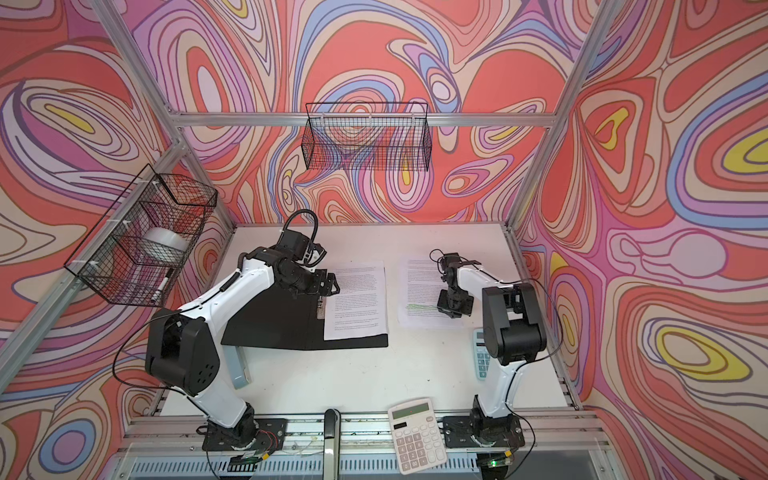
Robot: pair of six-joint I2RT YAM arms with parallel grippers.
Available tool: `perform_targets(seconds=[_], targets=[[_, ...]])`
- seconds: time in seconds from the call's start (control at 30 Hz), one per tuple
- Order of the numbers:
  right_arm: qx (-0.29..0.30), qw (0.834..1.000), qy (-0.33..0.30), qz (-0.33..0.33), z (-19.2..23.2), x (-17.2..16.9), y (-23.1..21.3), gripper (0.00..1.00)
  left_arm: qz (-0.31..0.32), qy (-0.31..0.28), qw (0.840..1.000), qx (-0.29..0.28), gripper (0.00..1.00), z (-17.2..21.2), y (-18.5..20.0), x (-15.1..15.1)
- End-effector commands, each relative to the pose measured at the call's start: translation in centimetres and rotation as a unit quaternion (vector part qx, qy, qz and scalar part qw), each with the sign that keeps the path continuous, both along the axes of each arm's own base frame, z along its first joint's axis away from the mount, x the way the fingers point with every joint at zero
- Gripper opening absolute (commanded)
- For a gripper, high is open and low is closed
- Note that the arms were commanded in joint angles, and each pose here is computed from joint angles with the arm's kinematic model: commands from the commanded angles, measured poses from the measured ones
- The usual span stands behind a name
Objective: Put the files into the folder
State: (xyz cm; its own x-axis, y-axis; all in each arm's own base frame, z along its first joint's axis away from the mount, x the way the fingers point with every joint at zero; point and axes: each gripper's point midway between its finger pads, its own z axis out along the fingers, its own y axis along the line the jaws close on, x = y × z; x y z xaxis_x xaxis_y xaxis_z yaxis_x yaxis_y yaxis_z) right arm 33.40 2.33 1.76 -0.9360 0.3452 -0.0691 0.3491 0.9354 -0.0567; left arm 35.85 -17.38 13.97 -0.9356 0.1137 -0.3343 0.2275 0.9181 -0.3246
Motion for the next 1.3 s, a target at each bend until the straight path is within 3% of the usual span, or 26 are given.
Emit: perform_targets(seconds=[0.0, 0.23, 0.33, 0.43, 0.53, 0.63, 0.9, 1.27], targets=[[-0.002, 1.000, -0.003, 0.004, 0.7, -0.2, -0.2, 0.00, -0.005, -0.011, 1.000, 0.000, 1.00, 0.8, 0.0, 0.0], [0.051, 0.996, -0.064, 0.019, 6.2, 1.0, 1.6, 0.00, -0.009, -0.012, 1.000, -0.005, 1.00, 1.1, -0.3, 0.2], [0.093, 0.992, -0.073, 0.033, 7.4, 1.1, 3.1, 0.00, -0.023, -0.009, 1.000, -0.004, 1.00, 1.2, -1.1, 0.3], [0.094, 0.992, -0.081, 0.032, 8.1, 1.5, 3.1, 0.00, -0.051, -0.009, 0.999, 0.002, 1.00, 1.3, -2.6, 0.8], [0.063, 0.995, -0.079, 0.019, 7.8, 2.1, 1.3, 0.25, -0.093, -0.021, 0.995, 0.011, 1.00, 1.6, -5.2, 1.6], [0.074, 0.994, -0.083, 0.000, 6.8, 3.1, 0.0, 0.40, -0.127, -0.008, 0.992, 0.017, 1.00, 1.1, -8.6, 2.1], [0.138, 0.986, -0.095, -0.026, 4.1, 4.9, -1.9, 0.41, -0.180, 0.024, 0.983, 0.016, 1.00, -2.7, -17.2, 3.2], [0.186, 0.978, -0.090, -0.012, 1.8, 7.4, -1.6, 0.41, -0.154, 0.064, 0.986, 0.000, 1.00, -7.2, -20.2, 4.2]])
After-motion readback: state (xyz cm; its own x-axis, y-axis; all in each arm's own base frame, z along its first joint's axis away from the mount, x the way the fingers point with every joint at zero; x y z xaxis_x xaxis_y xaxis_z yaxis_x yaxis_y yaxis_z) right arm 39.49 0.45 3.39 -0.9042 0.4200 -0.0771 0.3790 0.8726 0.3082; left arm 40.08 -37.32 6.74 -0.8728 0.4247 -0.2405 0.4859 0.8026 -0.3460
